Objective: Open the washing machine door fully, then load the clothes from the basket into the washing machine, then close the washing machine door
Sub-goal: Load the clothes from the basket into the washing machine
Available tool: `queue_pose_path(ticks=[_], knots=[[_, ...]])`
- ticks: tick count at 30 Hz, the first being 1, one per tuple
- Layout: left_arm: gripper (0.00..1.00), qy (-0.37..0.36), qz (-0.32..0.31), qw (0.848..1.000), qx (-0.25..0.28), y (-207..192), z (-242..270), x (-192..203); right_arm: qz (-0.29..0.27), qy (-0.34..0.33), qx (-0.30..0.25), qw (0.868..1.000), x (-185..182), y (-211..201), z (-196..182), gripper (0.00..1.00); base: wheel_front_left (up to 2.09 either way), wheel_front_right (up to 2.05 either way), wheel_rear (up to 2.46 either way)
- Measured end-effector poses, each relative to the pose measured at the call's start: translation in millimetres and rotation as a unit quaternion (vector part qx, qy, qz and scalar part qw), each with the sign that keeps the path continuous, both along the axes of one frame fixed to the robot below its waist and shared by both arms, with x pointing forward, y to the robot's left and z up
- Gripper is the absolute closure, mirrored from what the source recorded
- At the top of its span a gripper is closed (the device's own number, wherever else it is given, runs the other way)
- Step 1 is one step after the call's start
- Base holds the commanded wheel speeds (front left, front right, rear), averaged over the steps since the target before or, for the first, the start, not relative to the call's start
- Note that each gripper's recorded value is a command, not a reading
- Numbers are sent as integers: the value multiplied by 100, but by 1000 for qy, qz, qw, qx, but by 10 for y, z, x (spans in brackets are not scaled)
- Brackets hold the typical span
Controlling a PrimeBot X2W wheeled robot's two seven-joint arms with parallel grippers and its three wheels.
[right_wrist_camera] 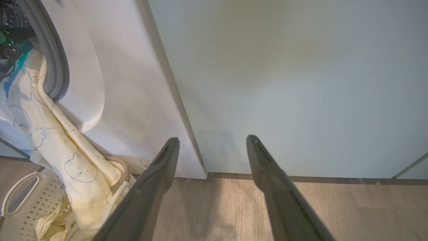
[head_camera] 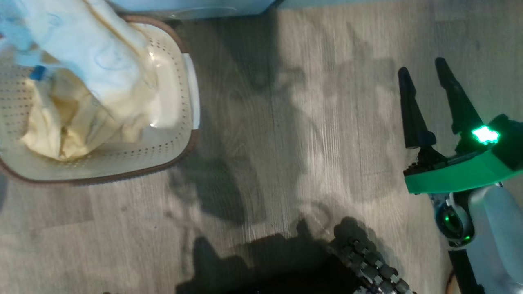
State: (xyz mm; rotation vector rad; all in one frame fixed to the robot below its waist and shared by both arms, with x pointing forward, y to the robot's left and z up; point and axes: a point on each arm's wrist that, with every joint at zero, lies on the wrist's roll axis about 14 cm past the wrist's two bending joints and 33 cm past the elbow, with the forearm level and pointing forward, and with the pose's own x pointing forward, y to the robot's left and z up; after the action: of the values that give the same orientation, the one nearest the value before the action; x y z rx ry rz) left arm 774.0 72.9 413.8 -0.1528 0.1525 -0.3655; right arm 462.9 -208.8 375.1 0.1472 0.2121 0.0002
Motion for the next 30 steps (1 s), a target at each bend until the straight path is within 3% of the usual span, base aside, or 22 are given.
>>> queue_pose_path(ticks=[11,20,23,27,28,29,30], knots=[[100,-106,39,993,-22,118,355,406,-4,25,-9,1000,-20,-50,-185,0,0,0,0],[100,-204,78,972,-88,355,953,537,2,27,-13,1000,69,-41,-260,0,0,0,0],[100,-208,87,969,-99,404,943,526,2,30,-12,999,66,-34,-286,0,0,0,0],[98,-154,81,981,-81,294,466,458,3,30,-10,1000,74,-17,-295,0,0,0,0],[73,-139,78,984,-74,265,352,438,4,29,-9,1000,77,-13,-293,0,0,0,0],[57,-127,75,986,-71,227,263,419,4,28,-8,1000,81,-10,-293,0,0,0,0],[34,-118,71,988,-69,187,204,403,4,28,-8,1000,83,-7,-295,0,0,0,0]])
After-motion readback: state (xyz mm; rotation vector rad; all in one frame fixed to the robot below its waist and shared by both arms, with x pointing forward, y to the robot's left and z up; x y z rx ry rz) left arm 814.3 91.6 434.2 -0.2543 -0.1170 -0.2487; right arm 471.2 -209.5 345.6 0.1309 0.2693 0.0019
